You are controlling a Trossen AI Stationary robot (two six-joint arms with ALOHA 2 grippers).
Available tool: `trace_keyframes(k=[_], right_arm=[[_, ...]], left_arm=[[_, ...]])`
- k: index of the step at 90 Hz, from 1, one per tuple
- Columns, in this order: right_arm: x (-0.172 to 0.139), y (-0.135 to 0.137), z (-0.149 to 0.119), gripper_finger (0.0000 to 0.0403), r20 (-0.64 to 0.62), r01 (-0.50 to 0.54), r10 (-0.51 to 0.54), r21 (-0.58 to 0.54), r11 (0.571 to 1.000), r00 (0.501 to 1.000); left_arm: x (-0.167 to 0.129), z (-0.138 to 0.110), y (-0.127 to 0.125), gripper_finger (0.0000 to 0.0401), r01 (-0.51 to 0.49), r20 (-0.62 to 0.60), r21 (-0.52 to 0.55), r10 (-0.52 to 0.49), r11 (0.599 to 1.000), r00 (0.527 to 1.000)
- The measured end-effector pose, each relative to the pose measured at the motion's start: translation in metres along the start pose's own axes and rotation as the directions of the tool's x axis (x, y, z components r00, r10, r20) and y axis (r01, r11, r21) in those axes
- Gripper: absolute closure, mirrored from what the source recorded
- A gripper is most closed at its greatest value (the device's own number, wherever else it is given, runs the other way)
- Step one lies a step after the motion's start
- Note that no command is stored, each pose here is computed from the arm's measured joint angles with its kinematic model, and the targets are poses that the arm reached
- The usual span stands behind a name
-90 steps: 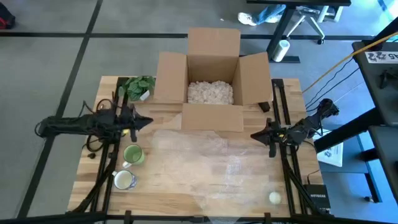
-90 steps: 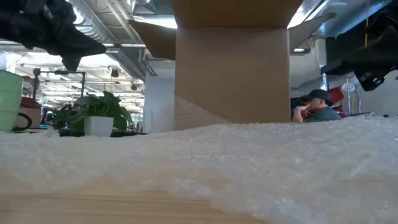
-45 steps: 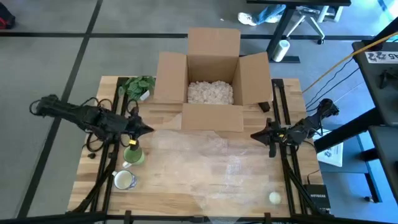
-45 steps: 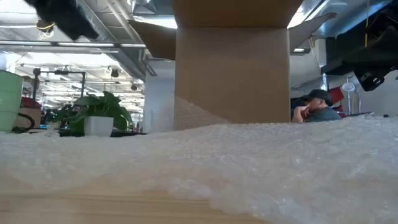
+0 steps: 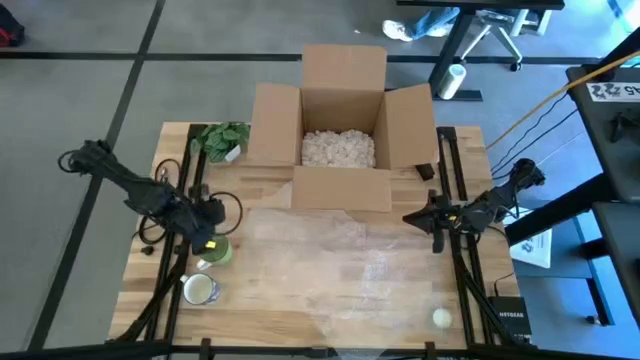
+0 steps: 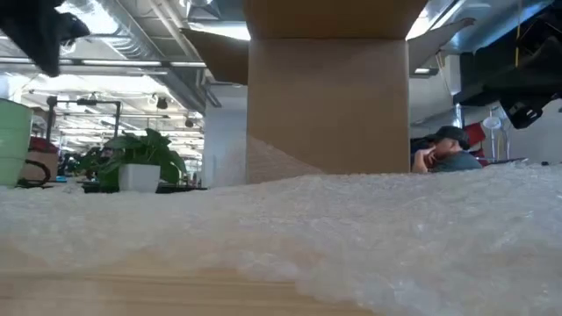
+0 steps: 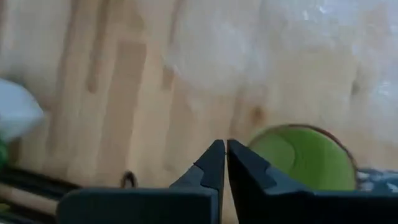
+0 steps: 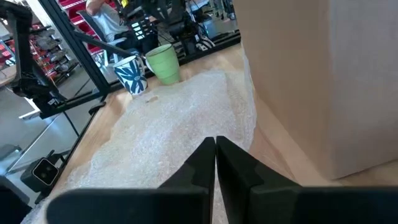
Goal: Wrap mug
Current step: Put the green mug on the bubble wrap
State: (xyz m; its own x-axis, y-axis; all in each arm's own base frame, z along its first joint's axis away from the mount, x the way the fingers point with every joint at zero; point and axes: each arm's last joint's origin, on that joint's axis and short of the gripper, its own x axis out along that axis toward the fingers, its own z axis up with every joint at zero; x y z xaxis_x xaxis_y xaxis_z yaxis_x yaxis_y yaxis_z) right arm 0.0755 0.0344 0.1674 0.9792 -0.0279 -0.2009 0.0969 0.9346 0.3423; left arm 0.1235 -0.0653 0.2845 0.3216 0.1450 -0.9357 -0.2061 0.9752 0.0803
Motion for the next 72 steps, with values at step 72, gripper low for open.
trace_keyframes(k=[72], right_arm=[[0.0, 0.0, 0.0, 0.0403, 0.0, 0.0, 0.0, 0.0, 1.0, 1.0]], left_arm=[[0.0, -0.0022, -0.0001, 0.0281, 0.13, -0.092, -0.158, -0.146, 0.979, 0.985]])
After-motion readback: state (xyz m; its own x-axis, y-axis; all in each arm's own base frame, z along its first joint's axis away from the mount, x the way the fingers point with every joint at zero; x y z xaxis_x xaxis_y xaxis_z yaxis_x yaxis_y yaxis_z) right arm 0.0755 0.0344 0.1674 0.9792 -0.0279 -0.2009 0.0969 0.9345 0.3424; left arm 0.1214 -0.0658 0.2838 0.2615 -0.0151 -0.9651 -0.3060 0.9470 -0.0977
